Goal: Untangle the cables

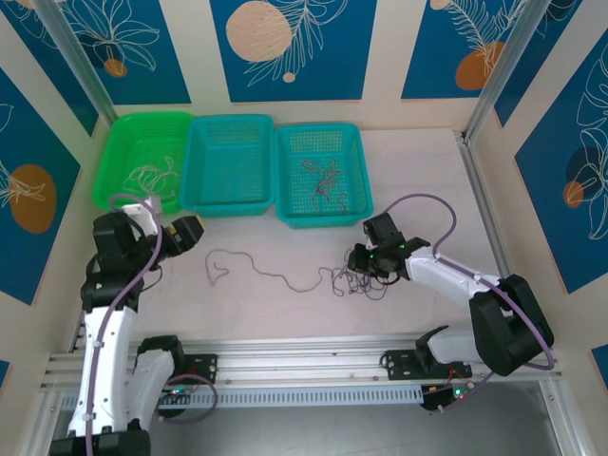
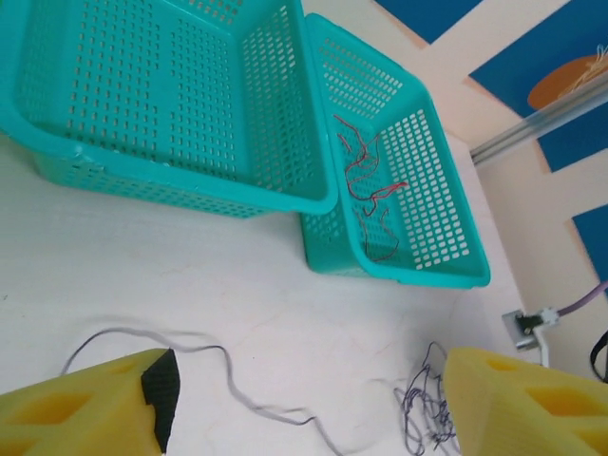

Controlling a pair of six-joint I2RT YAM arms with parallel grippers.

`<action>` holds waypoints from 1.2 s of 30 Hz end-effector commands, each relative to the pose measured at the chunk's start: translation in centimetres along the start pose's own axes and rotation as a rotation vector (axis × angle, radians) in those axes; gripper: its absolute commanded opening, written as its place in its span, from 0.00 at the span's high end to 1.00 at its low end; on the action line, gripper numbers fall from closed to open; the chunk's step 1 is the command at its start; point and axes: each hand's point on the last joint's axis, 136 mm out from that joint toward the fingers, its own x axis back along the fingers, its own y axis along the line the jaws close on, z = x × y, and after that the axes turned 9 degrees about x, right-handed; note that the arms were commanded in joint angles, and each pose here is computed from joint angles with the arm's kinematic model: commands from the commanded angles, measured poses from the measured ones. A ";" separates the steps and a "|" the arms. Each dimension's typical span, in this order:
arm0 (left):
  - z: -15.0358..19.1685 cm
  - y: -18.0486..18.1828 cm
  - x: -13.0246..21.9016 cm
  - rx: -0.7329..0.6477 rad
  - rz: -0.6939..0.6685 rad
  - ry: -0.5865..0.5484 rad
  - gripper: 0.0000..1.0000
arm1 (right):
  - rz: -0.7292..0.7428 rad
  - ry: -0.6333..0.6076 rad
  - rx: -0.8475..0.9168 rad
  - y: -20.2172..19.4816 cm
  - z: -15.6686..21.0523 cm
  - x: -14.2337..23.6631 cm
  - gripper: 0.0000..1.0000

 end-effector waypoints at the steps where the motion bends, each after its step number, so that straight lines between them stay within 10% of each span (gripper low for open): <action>1: 1.2 -1.7 0.3 -0.159 0.028 0.035 0.34 | -0.002 0.016 0.015 0.4 -0.1 0.1 0.81; 14: 19.0 -10.3 -10.6 -0.644 0.140 0.534 0.34 | 0.019 0.065 0.011 0.4 0.5 -0.7 0.83; 28: 27.9 -8.6 -20.4 -0.352 0.008 0.647 0.32 | 0.025 0.069 0.009 0.2 1.1 -0.5 0.83; 32: 29.6 -7.2 -21.4 -0.348 -0.025 0.692 0.44 | 0.024 0.067 0.009 0.2 1.1 -0.6 0.83; 36: 30.0 -6.1 -21.4 -0.337 -0.056 0.703 0.88 | 0.023 0.069 0.004 0.1 1.2 -0.7 0.83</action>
